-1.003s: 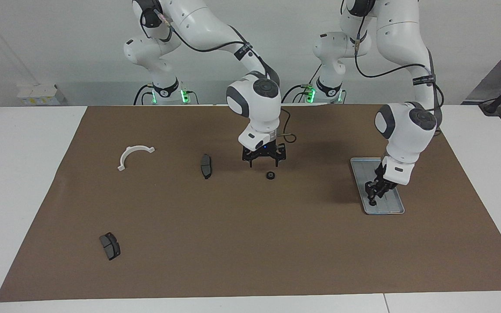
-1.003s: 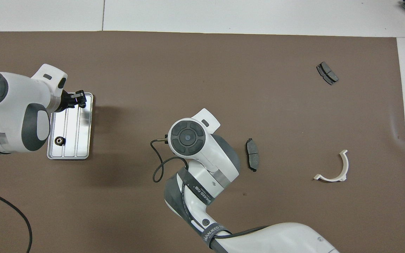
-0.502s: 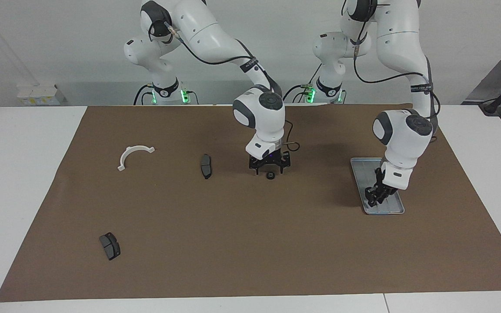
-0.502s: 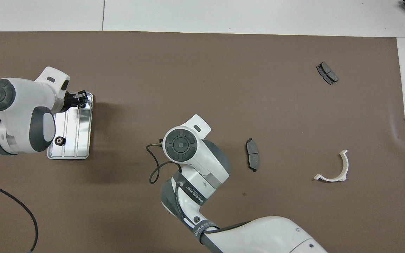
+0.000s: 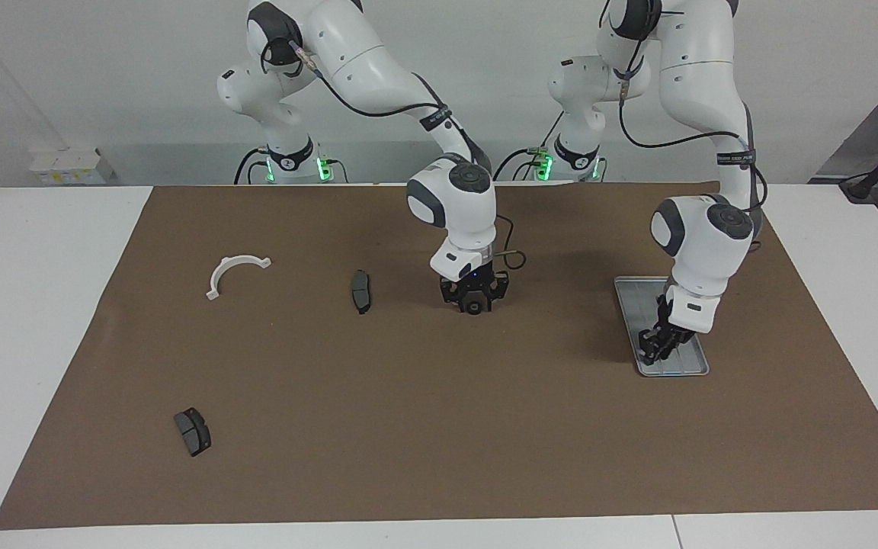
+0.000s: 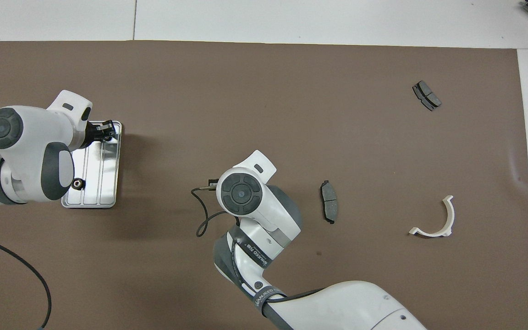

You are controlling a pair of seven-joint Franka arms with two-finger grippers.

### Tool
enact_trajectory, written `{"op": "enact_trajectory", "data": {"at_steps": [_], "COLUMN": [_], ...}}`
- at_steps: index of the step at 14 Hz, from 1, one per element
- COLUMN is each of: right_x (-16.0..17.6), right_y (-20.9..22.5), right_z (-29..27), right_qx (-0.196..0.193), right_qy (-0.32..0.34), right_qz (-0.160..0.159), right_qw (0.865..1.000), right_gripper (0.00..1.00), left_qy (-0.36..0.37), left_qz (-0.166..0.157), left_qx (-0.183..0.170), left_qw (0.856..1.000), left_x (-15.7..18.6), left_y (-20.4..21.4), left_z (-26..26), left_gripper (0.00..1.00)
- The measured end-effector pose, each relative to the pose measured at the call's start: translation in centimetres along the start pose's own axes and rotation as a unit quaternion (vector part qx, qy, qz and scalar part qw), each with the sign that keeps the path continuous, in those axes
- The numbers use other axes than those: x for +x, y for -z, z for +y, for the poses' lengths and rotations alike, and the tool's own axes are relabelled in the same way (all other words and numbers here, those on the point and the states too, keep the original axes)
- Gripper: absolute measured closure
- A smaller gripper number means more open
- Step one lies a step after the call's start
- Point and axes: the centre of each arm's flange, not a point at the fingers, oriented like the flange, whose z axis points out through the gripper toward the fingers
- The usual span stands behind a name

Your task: Place bearing gear from tray to pile

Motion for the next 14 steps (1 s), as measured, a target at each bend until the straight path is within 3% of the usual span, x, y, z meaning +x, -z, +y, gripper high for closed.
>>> {"op": "enact_trajectory", "data": {"at_steps": [1,2,6,9,12,14], "right_x": [0.1,0.1,0.4,3.0,6.7,8.1], "right_y": [0.0,0.2,0.5,2.4,7.1,9.8], "right_z": [0.1,0.0,0.0,2.2,6.6,10.4], "right_qx": [0.0,0.001,-0.003,-0.003,-0.003,-0.009], "right_qy": [0.0,-0.001,-0.009,-0.03,-0.069,-0.087], "right_qz": [0.0,0.002,0.012,0.033,0.051,0.056], "right_qw": [1.0,1.0,1.0,0.999,0.996,0.995], "right_gripper": [0.48,0.62,0.62,0.64,0.64,0.64], "left_qy": [0.0,0.0,-0.002,-0.005,0.027,0.056], "left_qz": [0.0,0.0,-0.001,-0.016,-0.026,-0.03], "left_qx": [0.0,0.0,-0.001,0.0,-0.002,-0.008], "left_qw": [1.0,1.0,1.0,1.0,0.999,0.998], "left_x": [0.0,0.0,0.0,0.6,1.1,-0.6], "left_y": [0.0,0.0,0.1,1.0,3.1,3.4], "left_z": [0.0,0.0,0.3,1.2,4.9,9.6], "left_gripper": [0.67,0.73,0.76,0.76,0.76,0.76]}}
